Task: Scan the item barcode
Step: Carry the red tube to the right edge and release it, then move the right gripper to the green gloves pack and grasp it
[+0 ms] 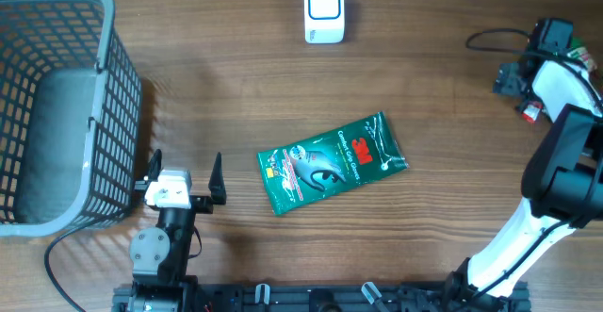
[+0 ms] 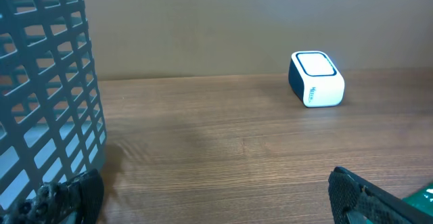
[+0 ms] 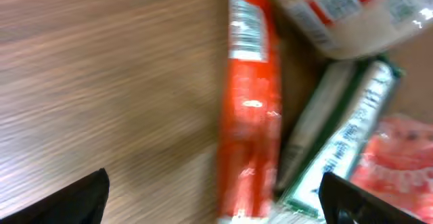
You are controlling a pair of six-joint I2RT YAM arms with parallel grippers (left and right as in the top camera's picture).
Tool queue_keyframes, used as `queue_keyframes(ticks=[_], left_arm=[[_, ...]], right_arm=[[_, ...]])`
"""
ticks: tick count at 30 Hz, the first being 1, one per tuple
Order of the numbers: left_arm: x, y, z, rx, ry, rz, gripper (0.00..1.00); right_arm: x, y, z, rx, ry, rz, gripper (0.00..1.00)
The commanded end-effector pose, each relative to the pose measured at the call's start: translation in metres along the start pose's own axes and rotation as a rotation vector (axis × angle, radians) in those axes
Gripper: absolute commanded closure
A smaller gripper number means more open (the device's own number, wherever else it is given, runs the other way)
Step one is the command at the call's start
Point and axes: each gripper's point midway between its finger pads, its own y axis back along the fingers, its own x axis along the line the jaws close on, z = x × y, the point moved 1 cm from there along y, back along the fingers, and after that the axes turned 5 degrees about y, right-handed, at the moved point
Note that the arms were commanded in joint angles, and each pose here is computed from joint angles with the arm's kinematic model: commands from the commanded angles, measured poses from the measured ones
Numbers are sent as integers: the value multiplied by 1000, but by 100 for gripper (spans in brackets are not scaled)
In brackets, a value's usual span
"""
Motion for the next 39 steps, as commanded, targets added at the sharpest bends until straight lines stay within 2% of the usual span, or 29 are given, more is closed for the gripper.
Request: queue_keyframes(ticks=[1,3,6,9,11,13,16,17,21,24,27,33,36,39], left_arm=[[-1,0,-1,0,6,-11,0],[-1,0,-1,0,6,-11,0],[-1,0,-1,0,6,-12,0],[-1,0,-1,0,6,-11,0],[-1,0,-1,0,6,-11,0],[-1,0,-1,0,6,-11,0],[-1,0,-1,0,6,-11,0],[-1,0,-1,0,6,-11,0],[-1,0,-1,0,6,-11,0],[-1,0,-1,0,6,-11,0],[-1,0,-1,0,6,-11,0],[-1,0,-1,0,6,-11,0],[-1,0,-1,0,6,-12,0],[-1,0,-1,0,6,-11,0]], right_arm=[[33,111,68,-243,-38,255,0],[44,154,72,-281,-78,340,0],[50,210,55,-263,-196,440,0],[60,257,17,-138,-358,567,0],[73,278,-4,-57,-390,643,0],[93,293,-28,67,-399,735,0],[135,308,-60,218,-309,865,0],[157,308,-71,248,-259,900,0],[211,294,-94,334,-262,896,0],[243,274,-131,538,-456,729,1],[279,261,-155,649,-527,644,0],[337,213,-184,741,-552,545,1],[343,187,-198,775,-565,472,4],[341,168,-202,747,-574,403,4]])
